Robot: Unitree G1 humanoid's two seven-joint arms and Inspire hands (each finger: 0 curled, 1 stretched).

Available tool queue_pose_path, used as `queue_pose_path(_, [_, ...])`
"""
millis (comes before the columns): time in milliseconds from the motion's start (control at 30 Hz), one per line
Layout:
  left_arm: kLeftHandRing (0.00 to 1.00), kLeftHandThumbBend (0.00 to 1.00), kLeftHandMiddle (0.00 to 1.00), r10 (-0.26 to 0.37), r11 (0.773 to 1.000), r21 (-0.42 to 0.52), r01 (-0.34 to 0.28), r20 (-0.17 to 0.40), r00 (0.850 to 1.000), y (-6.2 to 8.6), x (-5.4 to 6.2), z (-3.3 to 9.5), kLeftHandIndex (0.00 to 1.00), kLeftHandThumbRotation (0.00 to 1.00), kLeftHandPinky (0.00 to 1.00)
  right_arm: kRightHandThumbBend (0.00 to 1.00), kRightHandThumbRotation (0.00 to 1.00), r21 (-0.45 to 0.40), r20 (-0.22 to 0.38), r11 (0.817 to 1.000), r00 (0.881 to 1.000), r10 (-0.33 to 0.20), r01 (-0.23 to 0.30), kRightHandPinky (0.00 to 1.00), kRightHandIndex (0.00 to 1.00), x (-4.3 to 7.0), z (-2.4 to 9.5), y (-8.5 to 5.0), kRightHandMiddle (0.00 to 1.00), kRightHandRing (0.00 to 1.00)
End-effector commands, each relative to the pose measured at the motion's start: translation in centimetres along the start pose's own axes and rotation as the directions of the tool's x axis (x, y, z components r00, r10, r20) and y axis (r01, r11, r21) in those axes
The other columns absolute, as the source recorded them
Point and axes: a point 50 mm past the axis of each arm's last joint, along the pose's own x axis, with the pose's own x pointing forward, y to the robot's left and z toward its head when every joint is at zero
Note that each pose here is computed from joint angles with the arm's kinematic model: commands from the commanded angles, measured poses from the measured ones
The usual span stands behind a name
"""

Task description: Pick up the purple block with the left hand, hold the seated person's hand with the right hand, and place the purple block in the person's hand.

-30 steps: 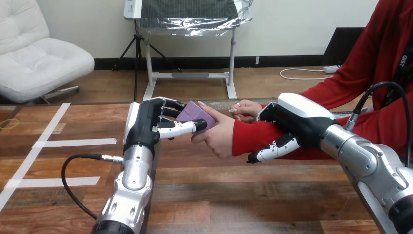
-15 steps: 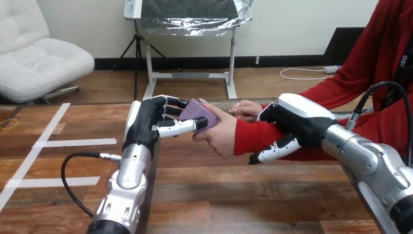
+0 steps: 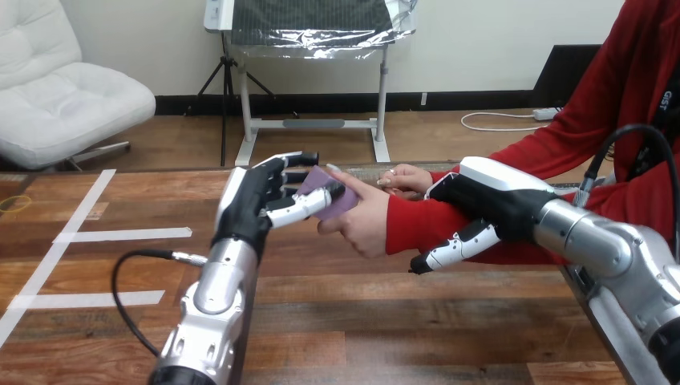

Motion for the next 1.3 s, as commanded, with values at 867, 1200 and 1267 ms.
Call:
queue_pose_path(867, [0.82, 0.58, 0.82, 0.052, 0.998, 0.024, -0.055, 0.128, 0.990, 3.6, -1.4, 1.8, 0.76, 0.71, 0.81, 1.00, 0.65, -0.045, -0.026, 0.993, 0.993, 0.112, -0.113, 0.74, 0.86, -1.2, 1.5, -1.8, 0.87, 0.86])
queue_pose_path(1200, [0.84, 0.52, 0.82, 0.067, 0.997, 0.026, -0.071, 0.129, 0.989, 4.1, -2.4, 1.4, 0.76, 0.69, 0.83, 1.00, 0.63, -0.012, -0.047, 0.988, 0.987, 0.151, -0.151, 0.82, 0.92, -1.8, 1.0, -1.6, 0.94, 0.94])
queue_pose_path(1267, [0.85, 0.49, 0.82, 0.069, 0.997, 0.025, -0.073, 0.128, 0.989, 4.1, -2.5, 1.4, 0.76, 0.66, 0.84, 1.00, 0.64, -0.006, -0.050, 0.988, 0.987, 0.154, -0.154, 0.84, 0.94, -2.0, 0.9, -1.6, 0.96, 0.95])
